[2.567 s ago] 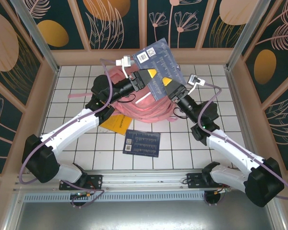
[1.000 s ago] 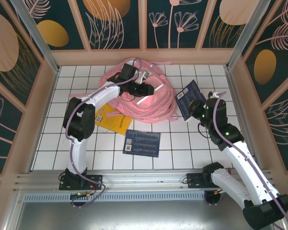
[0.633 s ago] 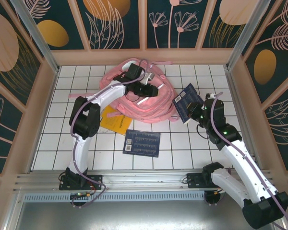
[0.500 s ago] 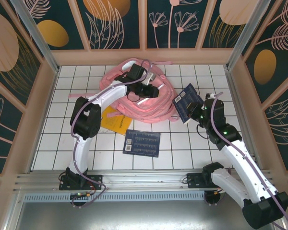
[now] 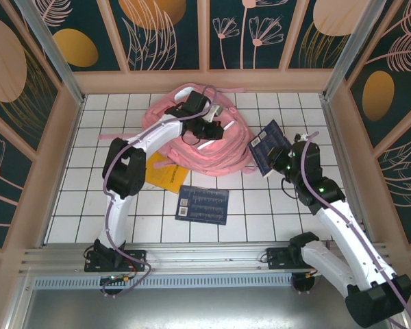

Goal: Pack the student bag
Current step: Open the student bag at the top-center of the table.

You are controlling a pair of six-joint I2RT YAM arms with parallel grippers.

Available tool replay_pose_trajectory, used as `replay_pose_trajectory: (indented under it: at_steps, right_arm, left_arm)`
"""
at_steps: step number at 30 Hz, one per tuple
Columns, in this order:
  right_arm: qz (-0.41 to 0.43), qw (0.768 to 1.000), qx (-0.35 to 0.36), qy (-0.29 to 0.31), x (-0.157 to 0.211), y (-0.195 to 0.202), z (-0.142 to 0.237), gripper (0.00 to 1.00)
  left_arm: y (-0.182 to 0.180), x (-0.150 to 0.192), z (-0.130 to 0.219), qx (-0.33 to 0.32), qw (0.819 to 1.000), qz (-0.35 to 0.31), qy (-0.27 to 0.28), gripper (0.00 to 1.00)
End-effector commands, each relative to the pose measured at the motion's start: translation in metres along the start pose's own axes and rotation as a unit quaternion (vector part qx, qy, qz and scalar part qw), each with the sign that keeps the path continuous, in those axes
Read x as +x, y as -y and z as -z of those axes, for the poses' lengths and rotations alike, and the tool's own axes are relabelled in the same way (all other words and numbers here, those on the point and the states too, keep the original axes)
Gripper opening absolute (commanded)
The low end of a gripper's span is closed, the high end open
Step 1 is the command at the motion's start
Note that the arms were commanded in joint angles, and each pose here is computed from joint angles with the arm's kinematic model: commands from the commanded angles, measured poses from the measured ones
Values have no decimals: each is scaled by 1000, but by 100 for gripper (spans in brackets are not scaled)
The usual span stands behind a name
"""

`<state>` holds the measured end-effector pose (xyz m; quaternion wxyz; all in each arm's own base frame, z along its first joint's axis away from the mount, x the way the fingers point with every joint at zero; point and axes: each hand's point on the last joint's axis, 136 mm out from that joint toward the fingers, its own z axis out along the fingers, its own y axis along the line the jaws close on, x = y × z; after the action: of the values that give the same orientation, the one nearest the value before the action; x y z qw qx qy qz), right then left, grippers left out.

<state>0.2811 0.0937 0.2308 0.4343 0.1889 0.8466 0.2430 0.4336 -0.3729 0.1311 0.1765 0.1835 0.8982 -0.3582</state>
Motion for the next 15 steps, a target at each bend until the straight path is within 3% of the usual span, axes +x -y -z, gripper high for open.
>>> replay_pose_trajectory:
  at_steps: [1,5,8,15]
  right_arm:
    - [1,999,16,49,-20,5,15,0]
    - [-7,996,33,83,-32,12,28,0]
    - [2,997,-4,81,-29,1,29,0]
    - [-30,995,-93,24,-11,-22,13,0]
  left_arm:
    - [47,-37,35,37,997,-40,48,0]
    - [65,-67,97,67,991,-41,106,0]
    - [74,-82,135,99,984,-43,139,0]
    - [75,-100,179,147,974,-47,166,0]
